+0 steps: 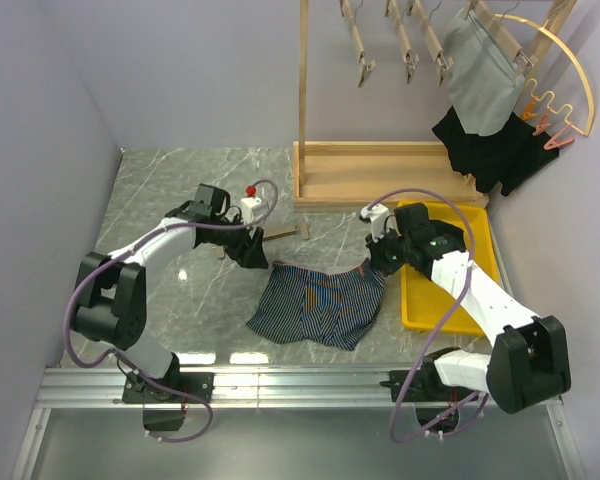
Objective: Clip the underwear to the hanger
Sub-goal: Flatten out the underwear at the center of the board.
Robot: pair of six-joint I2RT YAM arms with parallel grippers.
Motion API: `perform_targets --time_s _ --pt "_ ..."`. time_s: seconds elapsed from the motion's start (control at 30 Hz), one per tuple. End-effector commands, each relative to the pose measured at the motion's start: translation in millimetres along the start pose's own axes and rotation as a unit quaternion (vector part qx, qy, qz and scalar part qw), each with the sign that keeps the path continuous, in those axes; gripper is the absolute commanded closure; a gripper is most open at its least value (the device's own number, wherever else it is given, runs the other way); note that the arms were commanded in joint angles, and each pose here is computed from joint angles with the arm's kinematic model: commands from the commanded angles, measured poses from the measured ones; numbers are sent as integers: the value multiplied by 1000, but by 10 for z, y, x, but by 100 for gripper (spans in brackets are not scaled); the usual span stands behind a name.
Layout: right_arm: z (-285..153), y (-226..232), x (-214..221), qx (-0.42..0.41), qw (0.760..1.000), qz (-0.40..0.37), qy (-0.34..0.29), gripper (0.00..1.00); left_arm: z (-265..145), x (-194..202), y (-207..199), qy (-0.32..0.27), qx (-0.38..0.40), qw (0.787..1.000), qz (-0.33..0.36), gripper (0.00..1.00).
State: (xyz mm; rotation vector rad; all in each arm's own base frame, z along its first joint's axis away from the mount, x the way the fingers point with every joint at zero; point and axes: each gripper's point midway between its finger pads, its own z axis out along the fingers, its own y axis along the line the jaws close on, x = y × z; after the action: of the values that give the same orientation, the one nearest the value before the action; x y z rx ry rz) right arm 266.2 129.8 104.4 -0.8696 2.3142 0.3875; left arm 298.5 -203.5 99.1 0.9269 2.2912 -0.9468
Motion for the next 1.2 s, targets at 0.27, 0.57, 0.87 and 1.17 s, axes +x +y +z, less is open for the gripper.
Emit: perform_targets --time_s 0.27,0.57,0.87,1.17 --pt "-12 -280 -262 9 999 48 -17 100 243 -303 146 -49 13 990 131 40" --pt "-51 -333 -289 8 999 50 -17 100 451 -83 121 -11 47 990 133 36" --pt "-77 -341 -329 -2 998 54 -24 100 638 -2 82 38 60 985 155 39" --pt "-95 -345 -356 -9 998 56 -30 100 824 60 115 81 53 984 151 46"
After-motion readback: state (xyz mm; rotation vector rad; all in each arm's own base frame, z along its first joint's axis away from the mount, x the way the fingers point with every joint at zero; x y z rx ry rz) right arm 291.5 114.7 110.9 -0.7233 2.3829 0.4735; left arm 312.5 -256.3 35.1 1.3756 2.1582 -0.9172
